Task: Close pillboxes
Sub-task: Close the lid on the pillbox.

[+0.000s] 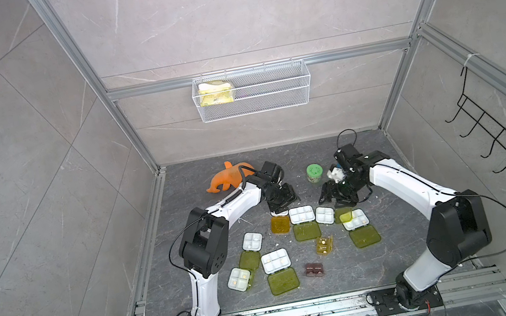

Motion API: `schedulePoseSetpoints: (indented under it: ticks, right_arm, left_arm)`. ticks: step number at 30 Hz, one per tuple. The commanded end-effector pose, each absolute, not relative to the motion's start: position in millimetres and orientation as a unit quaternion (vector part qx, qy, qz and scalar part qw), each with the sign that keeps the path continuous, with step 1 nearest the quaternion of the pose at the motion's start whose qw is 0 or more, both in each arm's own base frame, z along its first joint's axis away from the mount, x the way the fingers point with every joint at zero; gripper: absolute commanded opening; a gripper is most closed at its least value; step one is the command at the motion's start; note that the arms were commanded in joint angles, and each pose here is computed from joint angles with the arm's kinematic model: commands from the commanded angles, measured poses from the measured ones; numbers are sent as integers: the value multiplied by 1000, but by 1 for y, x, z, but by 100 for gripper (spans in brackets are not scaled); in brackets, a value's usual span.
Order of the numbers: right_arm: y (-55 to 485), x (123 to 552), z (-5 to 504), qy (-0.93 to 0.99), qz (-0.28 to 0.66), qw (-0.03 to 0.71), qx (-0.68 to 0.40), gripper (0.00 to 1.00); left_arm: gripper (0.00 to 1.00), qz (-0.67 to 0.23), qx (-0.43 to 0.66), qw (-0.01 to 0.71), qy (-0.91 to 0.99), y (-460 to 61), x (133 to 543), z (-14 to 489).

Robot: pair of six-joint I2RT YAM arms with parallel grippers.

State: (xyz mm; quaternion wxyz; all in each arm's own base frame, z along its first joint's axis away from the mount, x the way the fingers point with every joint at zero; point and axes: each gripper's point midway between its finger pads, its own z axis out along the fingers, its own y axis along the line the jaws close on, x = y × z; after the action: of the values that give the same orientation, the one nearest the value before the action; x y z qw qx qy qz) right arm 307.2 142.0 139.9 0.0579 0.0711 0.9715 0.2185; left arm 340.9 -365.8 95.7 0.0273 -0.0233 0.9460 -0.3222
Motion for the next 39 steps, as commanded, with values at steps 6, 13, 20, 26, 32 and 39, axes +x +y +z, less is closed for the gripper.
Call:
schedulePoseSetpoints:
  ticks: [6, 13, 20, 26, 32, 39]
  right_arm:
    - [87, 282, 134, 975, 168, 62, 131, 66]
    - [76, 276, 117, 973, 172, 43, 149, 65]
    - [77, 276, 103, 971, 183, 35, 151, 64]
    - [81, 278, 96, 968, 197, 30, 152, 63]
    - [82, 279, 90, 968, 199, 26, 153, 63]
    - [84, 280, 85, 967, 203, 23, 152, 63]
  left_arm:
    - [55, -354, 28, -7, 935, -414, 335, 100]
    - [51, -359, 49, -23, 932, -442, 326, 96]
    - [50, -356, 57, -37, 932, -452, 317, 87]
    - [49, -354, 65, -45, 932, -457, 313, 82]
    - [49, -350, 66, -51, 933, -458, 311, 76]
    - [49, -334, 59, -62, 939, -456, 311, 61]
